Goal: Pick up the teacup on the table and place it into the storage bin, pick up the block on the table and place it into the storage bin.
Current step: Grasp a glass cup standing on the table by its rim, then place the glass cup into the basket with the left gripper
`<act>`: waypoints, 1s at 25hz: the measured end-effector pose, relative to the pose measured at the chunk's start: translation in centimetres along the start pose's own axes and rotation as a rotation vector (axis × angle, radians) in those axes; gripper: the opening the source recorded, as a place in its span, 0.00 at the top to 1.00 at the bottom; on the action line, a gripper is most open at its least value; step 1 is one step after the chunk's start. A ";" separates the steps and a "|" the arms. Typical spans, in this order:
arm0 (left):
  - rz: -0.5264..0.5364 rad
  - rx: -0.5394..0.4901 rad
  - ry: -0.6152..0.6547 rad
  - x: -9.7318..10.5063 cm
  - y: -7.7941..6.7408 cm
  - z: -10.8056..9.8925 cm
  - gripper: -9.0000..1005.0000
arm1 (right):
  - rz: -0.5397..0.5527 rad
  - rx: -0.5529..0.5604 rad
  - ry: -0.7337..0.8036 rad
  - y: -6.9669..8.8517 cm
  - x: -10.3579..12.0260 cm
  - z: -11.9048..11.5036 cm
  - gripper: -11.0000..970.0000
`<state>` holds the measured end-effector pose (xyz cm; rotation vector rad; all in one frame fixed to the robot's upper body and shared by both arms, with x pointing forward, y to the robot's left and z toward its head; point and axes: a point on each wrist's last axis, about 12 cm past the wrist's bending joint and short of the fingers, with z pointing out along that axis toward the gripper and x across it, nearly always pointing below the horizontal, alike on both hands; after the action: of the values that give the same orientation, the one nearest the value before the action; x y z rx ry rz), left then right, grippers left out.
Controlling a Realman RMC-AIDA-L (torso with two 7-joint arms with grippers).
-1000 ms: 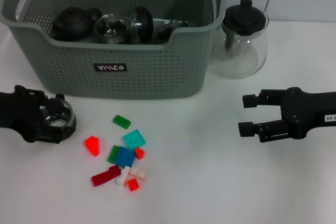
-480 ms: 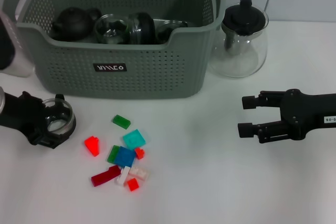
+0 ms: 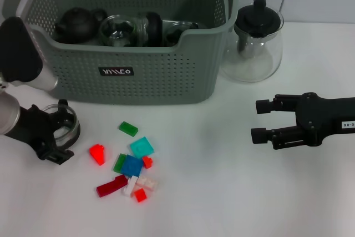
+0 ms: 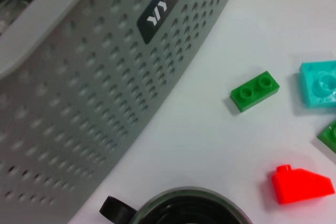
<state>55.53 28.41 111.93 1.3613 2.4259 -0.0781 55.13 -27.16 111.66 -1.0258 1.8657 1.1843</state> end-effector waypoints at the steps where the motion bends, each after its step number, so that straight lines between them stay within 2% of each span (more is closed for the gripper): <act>1: -0.007 0.001 0.001 -0.1 0.0 0.1 0.26 | 0.000 0.000 0.000 0.0 0.0 0.0 0.03; 3: -0.015 0.002 0.003 -0.1 0.0 0.1 0.26 | -0.001 0.001 -0.001 0.0 0.0 0.0 0.03; 17: -0.038 0.014 0.028 0.2 -0.1 0.5 0.52 | -0.004 0.001 -0.001 0.0 0.0 -0.1 0.03; 22: -0.068 0.038 0.014 0.1 -0.3 0.1 0.75 | -0.007 0.000 0.000 0.0 -0.1 -0.1 0.03; 25: -0.096 0.064 -0.046 -0.3 -0.5 -1.1 0.84 | -0.011 -0.001 0.000 0.1 0.0 -0.2 0.03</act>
<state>54.94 28.18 113.00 1.2548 2.4689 -0.2112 55.07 -27.30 111.76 -1.0355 1.8577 1.1796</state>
